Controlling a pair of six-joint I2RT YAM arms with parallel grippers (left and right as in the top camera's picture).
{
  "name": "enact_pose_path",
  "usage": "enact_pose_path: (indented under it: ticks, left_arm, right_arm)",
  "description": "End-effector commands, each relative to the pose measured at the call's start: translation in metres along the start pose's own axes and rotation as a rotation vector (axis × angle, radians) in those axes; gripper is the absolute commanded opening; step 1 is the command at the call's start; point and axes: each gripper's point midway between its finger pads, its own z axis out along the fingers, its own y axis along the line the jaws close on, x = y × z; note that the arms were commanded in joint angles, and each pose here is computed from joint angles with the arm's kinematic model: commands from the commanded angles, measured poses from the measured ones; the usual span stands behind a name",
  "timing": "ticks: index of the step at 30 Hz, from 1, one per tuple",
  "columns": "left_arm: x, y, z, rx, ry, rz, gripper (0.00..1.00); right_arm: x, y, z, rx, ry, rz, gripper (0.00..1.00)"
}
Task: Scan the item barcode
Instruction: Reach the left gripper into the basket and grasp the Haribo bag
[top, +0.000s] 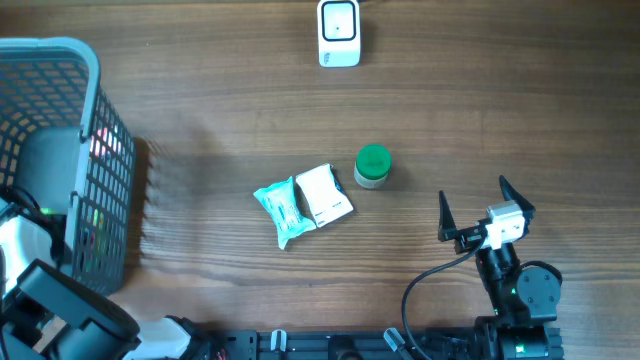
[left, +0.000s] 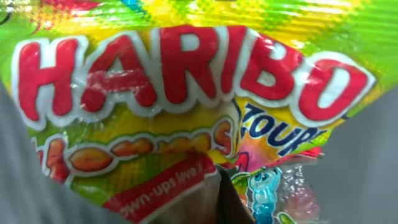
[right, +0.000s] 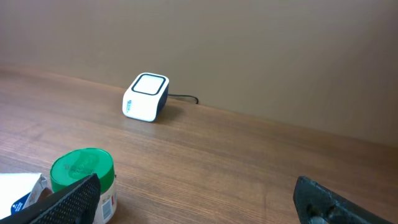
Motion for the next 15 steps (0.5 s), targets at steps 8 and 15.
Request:
enact_pose_path:
  ticks: [8, 15]
  left_arm:
    - [-0.074, -0.117, -0.27, 0.604, -0.249, 0.095, 0.04]
    - [0.072, -0.155, -0.43, 1.192, -0.131, 0.553, 0.04]
  right_arm:
    - [-0.001, -0.002, 0.0, 0.012, -0.005, -0.01, 1.0]
    - [-0.001, -0.002, 0.0, 0.012, -0.005, -0.01, 1.0]
